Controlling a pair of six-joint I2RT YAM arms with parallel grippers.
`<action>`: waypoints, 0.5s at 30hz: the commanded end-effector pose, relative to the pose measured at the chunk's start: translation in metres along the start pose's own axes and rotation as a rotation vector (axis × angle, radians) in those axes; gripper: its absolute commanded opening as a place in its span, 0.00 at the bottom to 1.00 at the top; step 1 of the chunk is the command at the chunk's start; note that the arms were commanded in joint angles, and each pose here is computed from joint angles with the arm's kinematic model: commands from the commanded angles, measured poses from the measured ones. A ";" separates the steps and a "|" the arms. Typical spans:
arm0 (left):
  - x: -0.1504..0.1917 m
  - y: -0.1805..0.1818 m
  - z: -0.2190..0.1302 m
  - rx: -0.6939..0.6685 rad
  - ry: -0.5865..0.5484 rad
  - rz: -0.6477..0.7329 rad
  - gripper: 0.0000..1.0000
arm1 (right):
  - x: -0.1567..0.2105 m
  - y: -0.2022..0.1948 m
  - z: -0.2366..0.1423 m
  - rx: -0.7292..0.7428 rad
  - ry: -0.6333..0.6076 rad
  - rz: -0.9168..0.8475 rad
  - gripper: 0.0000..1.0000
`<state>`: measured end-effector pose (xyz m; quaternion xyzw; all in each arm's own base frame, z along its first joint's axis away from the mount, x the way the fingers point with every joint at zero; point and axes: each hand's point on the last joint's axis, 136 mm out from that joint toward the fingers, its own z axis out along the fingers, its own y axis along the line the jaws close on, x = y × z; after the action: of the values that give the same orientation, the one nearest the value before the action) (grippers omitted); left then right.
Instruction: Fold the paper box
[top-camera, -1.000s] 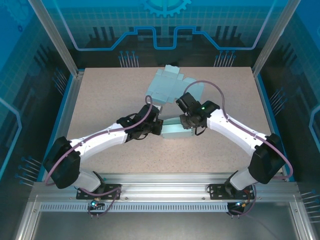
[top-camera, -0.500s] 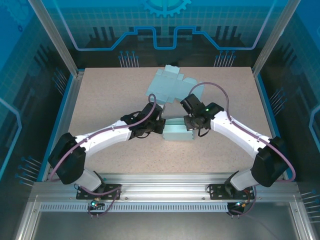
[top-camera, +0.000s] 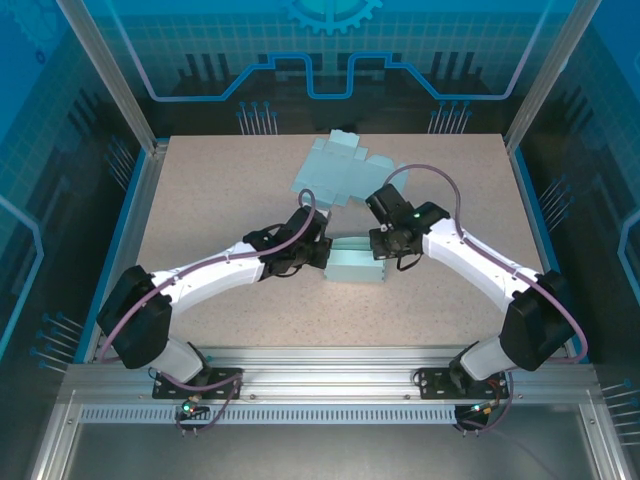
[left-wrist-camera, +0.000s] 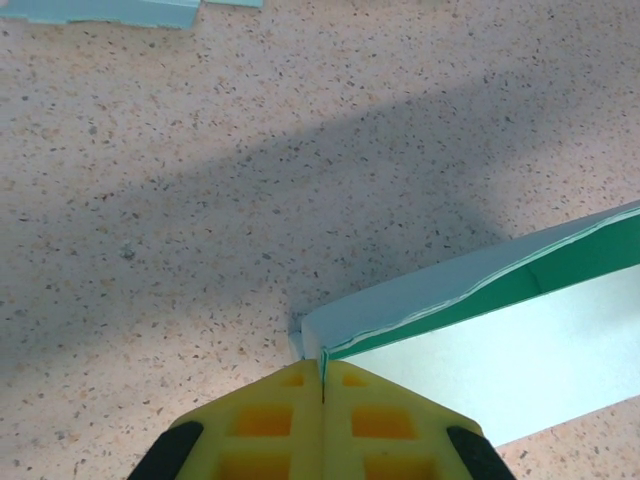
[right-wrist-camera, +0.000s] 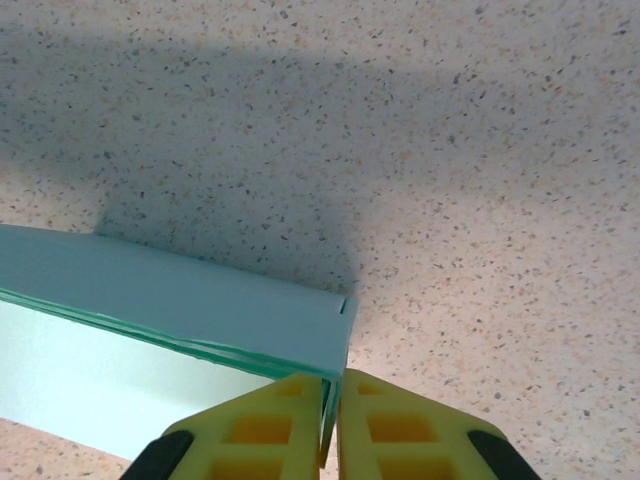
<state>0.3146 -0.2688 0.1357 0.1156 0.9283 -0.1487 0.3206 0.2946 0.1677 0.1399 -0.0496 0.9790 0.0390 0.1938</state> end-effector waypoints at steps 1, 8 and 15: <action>-0.017 -0.032 -0.003 0.088 -0.076 0.062 0.00 | -0.027 0.050 -0.023 -0.279 -0.069 0.023 0.13; -0.014 -0.037 0.003 0.073 -0.070 0.094 0.00 | -0.032 0.057 -0.026 -0.407 -0.059 0.076 0.11; -0.010 -0.038 0.005 0.070 -0.066 0.100 0.00 | -0.033 0.063 -0.026 -0.492 -0.044 0.108 0.09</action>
<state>0.3232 -0.2592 0.1335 0.1200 0.9250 -0.0987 0.3468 0.3052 0.1793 0.1456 -0.0053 0.9730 0.1503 0.1752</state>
